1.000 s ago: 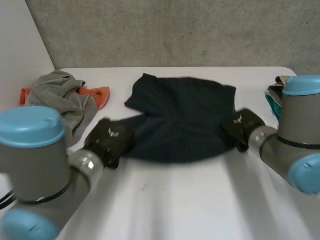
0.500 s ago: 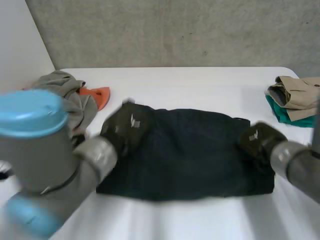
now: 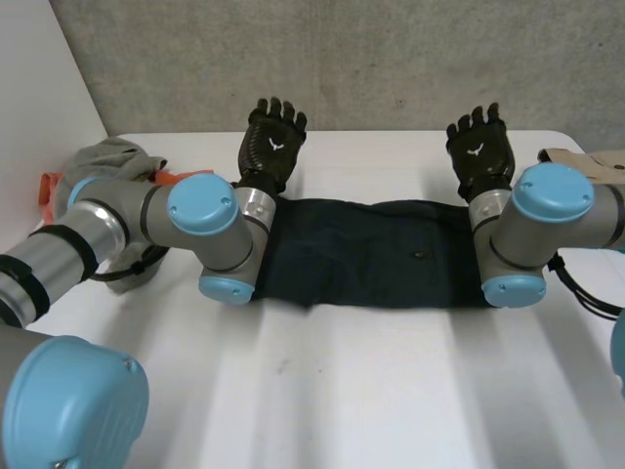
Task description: Fold the laundry.
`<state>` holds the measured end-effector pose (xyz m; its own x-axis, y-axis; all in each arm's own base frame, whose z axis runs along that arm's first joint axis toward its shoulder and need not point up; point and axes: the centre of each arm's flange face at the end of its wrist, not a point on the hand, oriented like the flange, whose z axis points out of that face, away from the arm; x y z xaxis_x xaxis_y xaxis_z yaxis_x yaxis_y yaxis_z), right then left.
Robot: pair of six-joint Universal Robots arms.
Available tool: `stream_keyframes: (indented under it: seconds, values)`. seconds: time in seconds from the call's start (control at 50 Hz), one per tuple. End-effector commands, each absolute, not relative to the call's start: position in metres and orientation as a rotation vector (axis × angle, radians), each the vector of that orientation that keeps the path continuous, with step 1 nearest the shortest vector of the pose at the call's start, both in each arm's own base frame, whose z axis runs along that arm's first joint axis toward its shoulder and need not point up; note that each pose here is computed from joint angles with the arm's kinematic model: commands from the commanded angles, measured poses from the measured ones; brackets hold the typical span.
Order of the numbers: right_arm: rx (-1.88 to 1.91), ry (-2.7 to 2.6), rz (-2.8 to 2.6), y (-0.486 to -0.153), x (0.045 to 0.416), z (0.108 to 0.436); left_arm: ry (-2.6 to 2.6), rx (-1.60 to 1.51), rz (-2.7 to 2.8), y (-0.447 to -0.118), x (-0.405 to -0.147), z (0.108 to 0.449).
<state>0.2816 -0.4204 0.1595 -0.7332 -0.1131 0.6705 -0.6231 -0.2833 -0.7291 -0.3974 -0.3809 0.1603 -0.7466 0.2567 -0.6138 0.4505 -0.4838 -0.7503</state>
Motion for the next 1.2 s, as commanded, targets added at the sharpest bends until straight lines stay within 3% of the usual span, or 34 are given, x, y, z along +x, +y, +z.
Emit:
stream_keyframes:
  seconds: [0.02,0.12,0.22,0.34,0.54,0.66,0.74,0.84,0.9,0.96,1.04,1.1,1.18,1.2]
  values:
    - [0.857,-1.822,2.065,-0.384,0.262,0.213,1.595,0.969,-2.47,-0.356,-0.384,0.207]
    - [0.899,-2.149,1.995,-0.341,0.254,0.231,1.658,0.949,-2.501,-0.333,-0.374,0.23]
    - [0.869,-2.556,1.689,-0.311,0.234,0.202,1.783,0.933,-2.541,-0.304,-0.364,0.241]
    - [0.885,-2.642,1.625,-0.299,0.225,0.177,2.007,0.916,-2.545,-0.275,-0.35,0.232]
    - [0.913,-2.514,1.729,-0.317,0.233,0.13,2.104,1.001,-2.521,-0.26,-0.35,0.217]
    - [0.863,-2.387,1.699,-0.329,0.22,0.125,2.104,0.995,-2.519,-0.26,-0.349,0.217]
    - [0.835,-2.335,1.676,-0.33,0.206,0.135,2.095,0.987,-2.527,-0.26,-0.348,0.221]
    - [0.791,-2.133,1.626,-0.341,0.151,0.174,2.065,0.966,-2.562,-0.259,-0.345,0.235]
    - [0.884,-1.992,1.587,-0.348,0.138,0.183,2.054,0.955,-2.575,-0.257,-0.342,0.24]
    - [1.032,-1.878,1.632,-0.345,0.157,0.191,2.044,0.945,-2.584,-0.256,-0.339,0.244]
    - [1.418,-1.561,1.887,-0.31,0.245,0.203,2.038,0.93,-2.585,-0.258,-0.336,0.246]
    - [1.617,-1.408,2.013,-0.279,0.284,0.2,2.041,0.922,-2.581,-0.259,-0.335,0.246]
    - [1.935,-1.289,2.052,-0.228,0.319,0.17,2.062,0.908,-2.588,-0.257,-0.335,0.246]
    - [2.077,-1.259,2.005,-0.208,0.328,0.148,2.067,0.904,-2.59,-0.257,-0.334,0.247]
